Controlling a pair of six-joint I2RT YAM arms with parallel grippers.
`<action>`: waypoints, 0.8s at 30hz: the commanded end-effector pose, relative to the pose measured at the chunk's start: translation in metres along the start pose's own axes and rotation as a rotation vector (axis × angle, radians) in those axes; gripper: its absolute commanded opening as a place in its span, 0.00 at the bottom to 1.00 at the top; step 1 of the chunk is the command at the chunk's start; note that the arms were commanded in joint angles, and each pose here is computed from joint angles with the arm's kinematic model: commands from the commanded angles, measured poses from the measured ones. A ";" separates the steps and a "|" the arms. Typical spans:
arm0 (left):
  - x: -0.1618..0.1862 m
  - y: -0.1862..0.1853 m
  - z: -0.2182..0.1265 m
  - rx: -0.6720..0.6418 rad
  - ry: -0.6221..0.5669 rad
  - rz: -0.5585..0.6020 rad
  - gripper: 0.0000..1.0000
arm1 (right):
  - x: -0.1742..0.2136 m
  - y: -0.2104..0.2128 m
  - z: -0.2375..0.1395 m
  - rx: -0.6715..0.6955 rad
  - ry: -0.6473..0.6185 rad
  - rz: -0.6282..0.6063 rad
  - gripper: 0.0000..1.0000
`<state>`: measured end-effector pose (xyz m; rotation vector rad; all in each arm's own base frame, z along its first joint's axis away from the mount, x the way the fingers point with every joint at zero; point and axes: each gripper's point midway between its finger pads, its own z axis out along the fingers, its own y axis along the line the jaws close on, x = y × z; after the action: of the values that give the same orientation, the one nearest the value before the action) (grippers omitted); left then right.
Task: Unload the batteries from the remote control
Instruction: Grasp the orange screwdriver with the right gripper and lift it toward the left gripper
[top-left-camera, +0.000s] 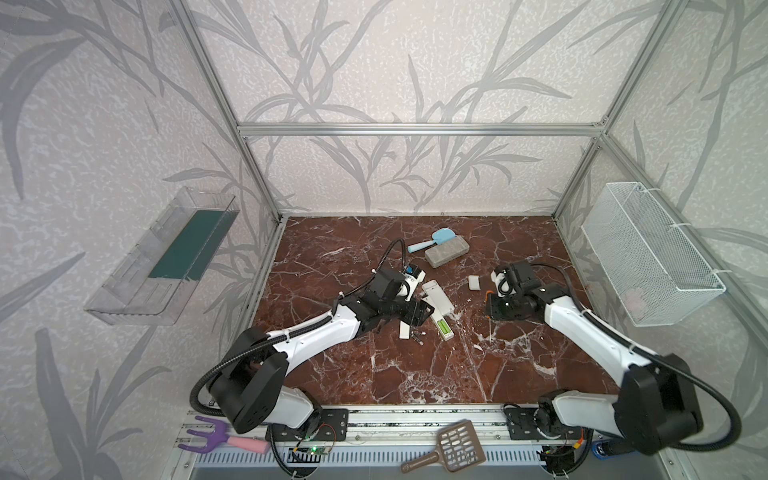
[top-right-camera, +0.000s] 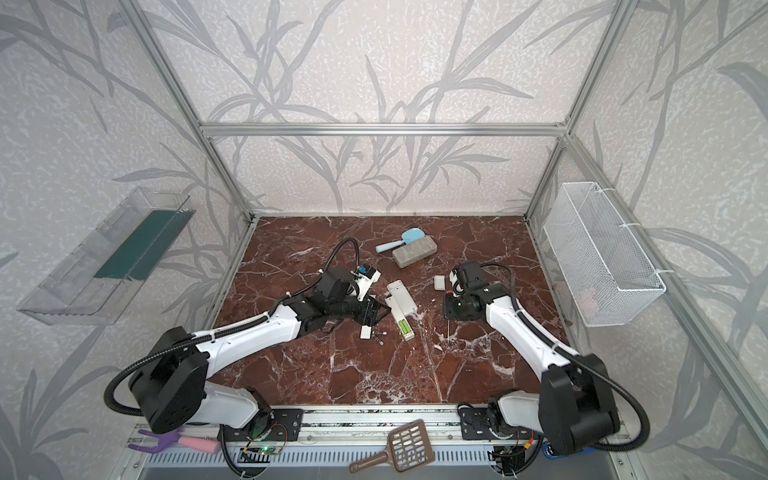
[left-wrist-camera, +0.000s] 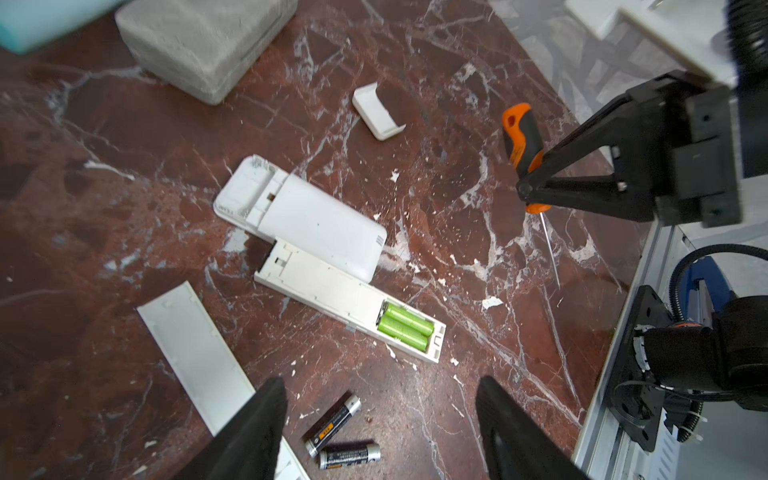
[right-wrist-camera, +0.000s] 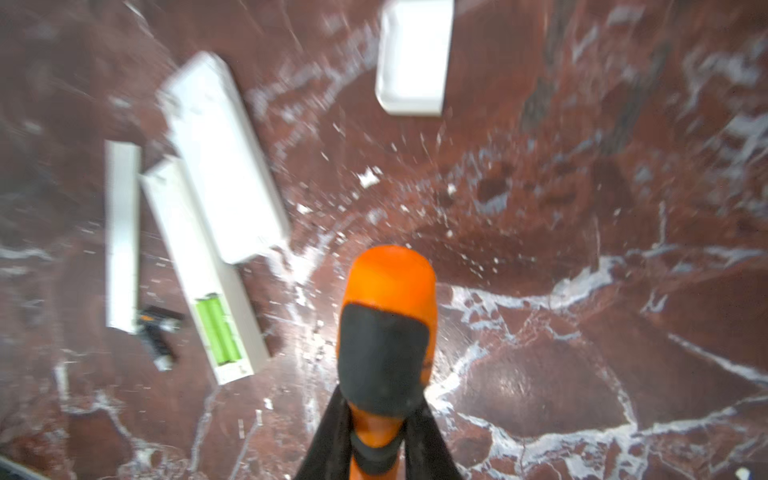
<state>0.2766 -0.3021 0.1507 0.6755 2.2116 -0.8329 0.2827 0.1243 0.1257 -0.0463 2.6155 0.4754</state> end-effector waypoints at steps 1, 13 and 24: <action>-0.037 -0.021 -0.018 0.014 -0.161 0.120 0.72 | -0.026 0.043 -0.031 -0.175 -0.184 -0.048 0.00; -0.058 -0.107 -0.031 0.333 -0.321 0.250 0.65 | -0.062 0.140 -0.110 -0.592 -0.496 -0.229 0.00; -0.059 -0.124 -0.031 0.467 -0.313 0.179 0.45 | -0.057 0.165 -0.130 -0.773 -0.556 -0.309 0.00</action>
<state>0.2264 -0.3721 0.2410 0.8743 1.7264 -1.2120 0.2642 0.2256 0.2866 -0.4224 1.8432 1.0995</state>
